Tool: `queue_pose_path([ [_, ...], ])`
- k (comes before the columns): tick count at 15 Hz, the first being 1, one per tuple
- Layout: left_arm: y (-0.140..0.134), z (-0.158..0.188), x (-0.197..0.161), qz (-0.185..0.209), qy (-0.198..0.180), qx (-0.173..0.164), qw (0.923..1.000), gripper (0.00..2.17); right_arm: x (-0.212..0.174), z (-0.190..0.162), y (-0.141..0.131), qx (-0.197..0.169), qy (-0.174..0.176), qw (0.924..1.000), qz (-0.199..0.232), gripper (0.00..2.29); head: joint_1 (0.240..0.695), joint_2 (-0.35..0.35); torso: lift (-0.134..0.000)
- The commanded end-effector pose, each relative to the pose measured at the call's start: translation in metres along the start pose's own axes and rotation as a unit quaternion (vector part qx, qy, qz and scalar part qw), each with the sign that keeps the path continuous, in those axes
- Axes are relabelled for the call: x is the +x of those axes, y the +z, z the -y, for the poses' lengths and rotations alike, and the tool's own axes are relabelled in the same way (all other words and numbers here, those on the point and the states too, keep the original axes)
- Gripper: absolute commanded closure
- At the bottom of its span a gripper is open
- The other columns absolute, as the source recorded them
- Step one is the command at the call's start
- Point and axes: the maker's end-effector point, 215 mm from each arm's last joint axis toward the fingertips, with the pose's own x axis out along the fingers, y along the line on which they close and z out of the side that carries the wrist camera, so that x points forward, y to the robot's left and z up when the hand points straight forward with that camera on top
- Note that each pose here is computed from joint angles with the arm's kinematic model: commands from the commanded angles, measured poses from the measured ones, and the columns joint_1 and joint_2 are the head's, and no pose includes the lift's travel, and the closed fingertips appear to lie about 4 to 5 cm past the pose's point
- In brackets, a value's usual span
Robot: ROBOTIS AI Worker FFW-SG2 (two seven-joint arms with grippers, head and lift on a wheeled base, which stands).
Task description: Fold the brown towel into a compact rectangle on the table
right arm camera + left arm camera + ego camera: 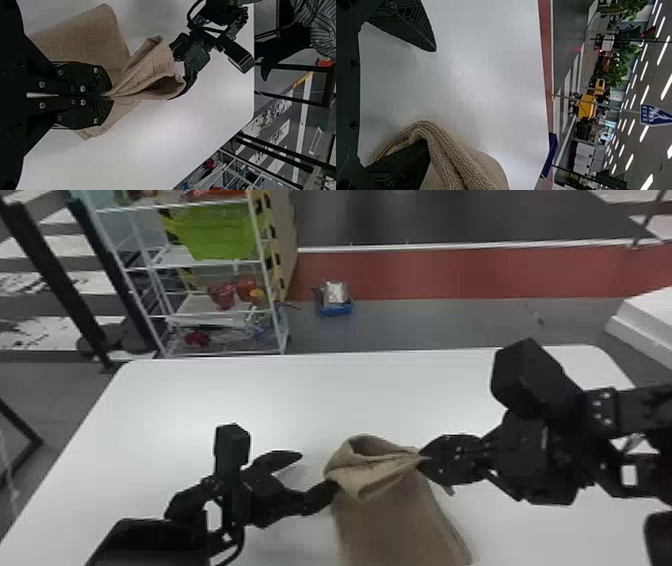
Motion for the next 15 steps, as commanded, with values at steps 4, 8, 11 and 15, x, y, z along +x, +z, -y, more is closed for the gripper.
queue_pose_path([
  [4,-0.003,0.006,-0.009,0.010,-0.005,0.003,0.9999,0.10,-0.001,-0.015,-0.033,-0.001,0.008,0.9992,-0.040,1.18,0.695,0.085,-0.123],
  [8,-0.001,0.015,-0.014,0.021,-0.017,0.018,0.9995,0.10,0.003,-0.026,-0.048,-0.005,0.016,0.9980,-0.060,1.18,0.695,0.066,-0.123],
  [11,0.004,0.019,-0.020,0.033,-0.031,0.033,0.9984,0.09,0.009,-0.038,-0.057,-0.021,0.026,0.9965,-0.076,1.18,0.695,0.061,-0.123],
  [15,0.017,0.023,-0.024,0.054,-0.039,0.063,0.9958,0.09,0.021,-0.055,-0.074,-0.028,0.040,0.9936,-0.102,1.18,0.695,0.064,-0.123],
])
